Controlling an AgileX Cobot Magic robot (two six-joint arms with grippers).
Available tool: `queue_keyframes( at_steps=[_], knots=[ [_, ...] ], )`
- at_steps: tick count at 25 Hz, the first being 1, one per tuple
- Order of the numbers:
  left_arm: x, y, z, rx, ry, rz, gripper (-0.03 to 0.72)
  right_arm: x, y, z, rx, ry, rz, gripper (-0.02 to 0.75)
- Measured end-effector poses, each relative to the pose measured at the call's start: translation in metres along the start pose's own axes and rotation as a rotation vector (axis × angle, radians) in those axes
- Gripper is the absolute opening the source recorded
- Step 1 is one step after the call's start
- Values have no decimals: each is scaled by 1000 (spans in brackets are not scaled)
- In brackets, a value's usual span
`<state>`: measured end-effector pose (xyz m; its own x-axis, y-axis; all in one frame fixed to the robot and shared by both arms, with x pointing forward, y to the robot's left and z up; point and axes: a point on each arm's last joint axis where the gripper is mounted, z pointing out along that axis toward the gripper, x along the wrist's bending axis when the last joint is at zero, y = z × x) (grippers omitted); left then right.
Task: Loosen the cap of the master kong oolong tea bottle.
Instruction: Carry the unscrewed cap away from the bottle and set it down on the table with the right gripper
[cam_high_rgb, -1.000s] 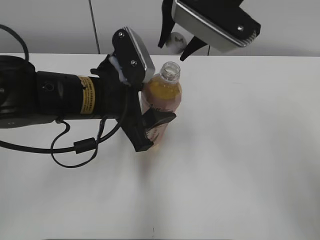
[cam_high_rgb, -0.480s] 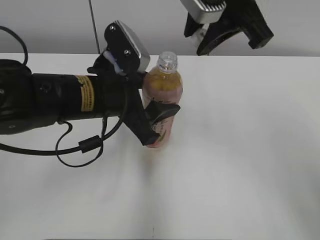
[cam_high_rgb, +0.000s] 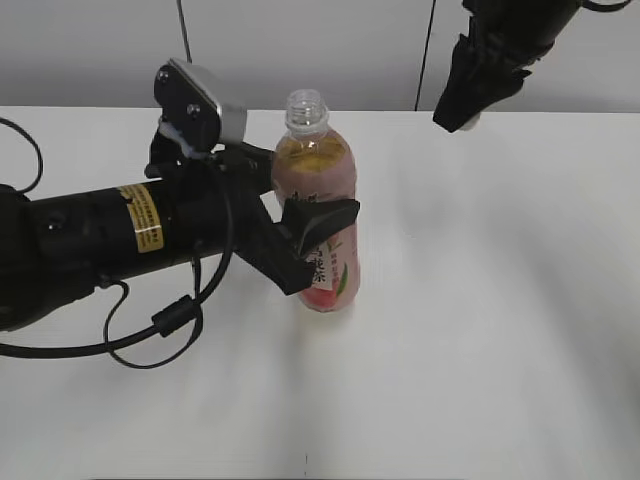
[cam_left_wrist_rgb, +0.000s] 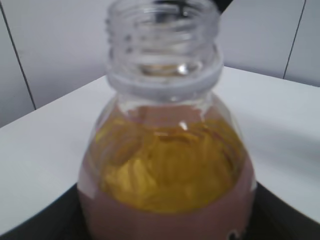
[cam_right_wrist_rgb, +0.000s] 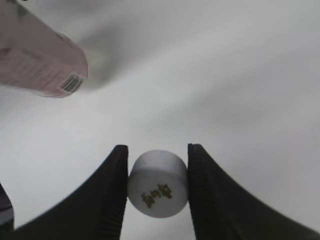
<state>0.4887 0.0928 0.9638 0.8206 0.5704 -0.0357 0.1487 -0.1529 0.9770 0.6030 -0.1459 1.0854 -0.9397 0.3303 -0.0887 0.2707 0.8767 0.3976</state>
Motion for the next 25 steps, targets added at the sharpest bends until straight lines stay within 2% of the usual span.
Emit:
queue_keyframes(
  at_steps=[3,7,10,18,25],
  knots=[
    [0,-3,1,3,-3,-3,446,-2,-7,16,53,22,139,275],
    [2,-13,5,31,3,-8,446,2,-29,55,179,95,232,275],
    [3,-17,7,41,15,23,446,8,-49,84,285,124,293,275],
    [6,-35,13,82,24,72,446,12,-76,141,334,110,382,274],
    [7,-37,14,85,23,71,446,12,-91,180,380,129,446,274]
  ],
)
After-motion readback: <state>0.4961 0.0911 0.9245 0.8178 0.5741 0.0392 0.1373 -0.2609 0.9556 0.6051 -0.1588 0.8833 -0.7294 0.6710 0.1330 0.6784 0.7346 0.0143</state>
